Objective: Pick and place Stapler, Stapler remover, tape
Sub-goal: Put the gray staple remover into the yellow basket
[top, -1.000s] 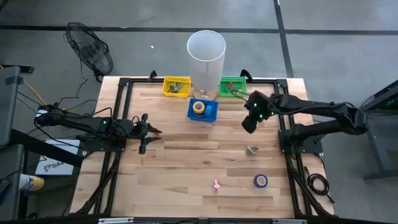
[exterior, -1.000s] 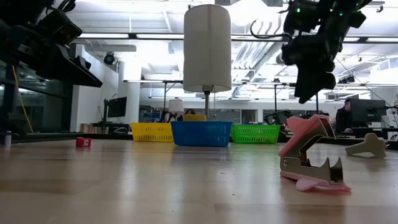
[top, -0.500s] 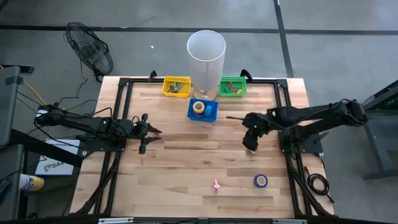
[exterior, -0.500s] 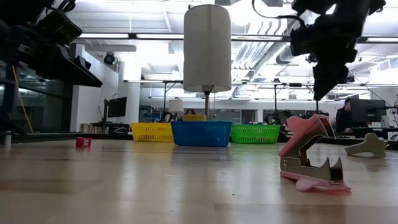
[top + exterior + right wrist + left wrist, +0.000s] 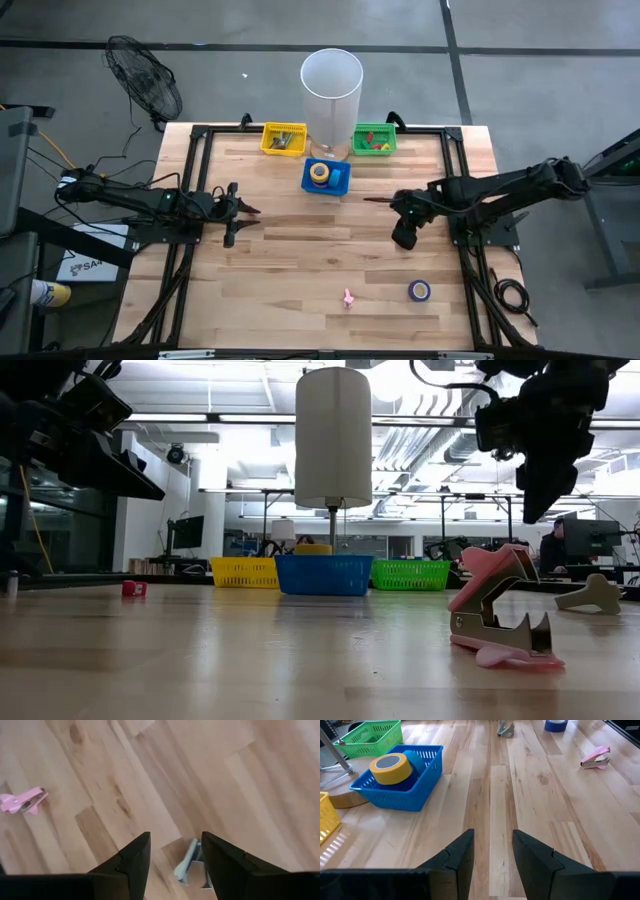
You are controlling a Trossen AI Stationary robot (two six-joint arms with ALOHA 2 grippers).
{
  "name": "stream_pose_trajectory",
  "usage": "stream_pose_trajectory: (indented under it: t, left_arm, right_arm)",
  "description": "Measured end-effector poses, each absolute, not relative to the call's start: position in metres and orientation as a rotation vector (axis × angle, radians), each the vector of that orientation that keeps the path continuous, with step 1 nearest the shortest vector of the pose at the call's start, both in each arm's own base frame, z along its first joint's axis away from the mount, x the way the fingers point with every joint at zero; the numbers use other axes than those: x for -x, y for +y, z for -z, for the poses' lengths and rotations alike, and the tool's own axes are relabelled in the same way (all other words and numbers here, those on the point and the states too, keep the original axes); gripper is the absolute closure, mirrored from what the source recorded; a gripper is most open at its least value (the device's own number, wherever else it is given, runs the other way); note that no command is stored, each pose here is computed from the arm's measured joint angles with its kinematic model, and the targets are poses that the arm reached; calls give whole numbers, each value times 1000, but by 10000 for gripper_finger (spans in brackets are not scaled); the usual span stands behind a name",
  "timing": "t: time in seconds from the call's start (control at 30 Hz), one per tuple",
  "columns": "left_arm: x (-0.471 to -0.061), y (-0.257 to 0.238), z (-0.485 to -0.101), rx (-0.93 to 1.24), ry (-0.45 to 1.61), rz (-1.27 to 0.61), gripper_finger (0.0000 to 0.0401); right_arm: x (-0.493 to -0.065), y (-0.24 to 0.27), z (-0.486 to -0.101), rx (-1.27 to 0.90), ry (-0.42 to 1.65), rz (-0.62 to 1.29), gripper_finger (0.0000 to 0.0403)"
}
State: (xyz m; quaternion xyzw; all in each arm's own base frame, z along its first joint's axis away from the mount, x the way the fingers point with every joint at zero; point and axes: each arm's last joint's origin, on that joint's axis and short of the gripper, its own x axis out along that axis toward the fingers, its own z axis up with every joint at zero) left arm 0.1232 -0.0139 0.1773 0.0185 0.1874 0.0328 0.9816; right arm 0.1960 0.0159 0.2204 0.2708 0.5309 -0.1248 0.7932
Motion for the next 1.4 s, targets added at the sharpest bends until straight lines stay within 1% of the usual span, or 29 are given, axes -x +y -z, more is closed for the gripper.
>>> stream_pose_trajectory:
  t: [0.2, 0.63, 0.77, 0.87, 1.03, 1.23, 1.4]
  left_arm:
    - [-123, -14, -177, -36, 376, -66, 270]
    - [-123, -14, -177, -35, 376, -66, 270]
    - [-123, -14, -177, -35, 377, -66, 270]
    - [-123, -14, -177, -35, 377, -66, 270]
    - [-123, -14, -177, -36, 377, -66, 270]
    - [-123, -14, -177, -35, 378, -65, 270]
    - [-123, -14, -177, -35, 378, -62, 270]
  right_arm:
    - [-207, 18, -206, -603, 1231, 243, 235]
    - [-245, 11, -199, -510, 1493, 328, 235]
    - [-256, 11, -194, -457, 1596, 306, 230]
    - [-265, 12, -191, -441, 1670, 300, 215]
    - [-275, 12, -186, -412, 1769, 312, 174]
    - [-277, 14, -175, -471, 1858, 285, 124]
    - [-277, 14, -167, -467, 1903, 331, 106]
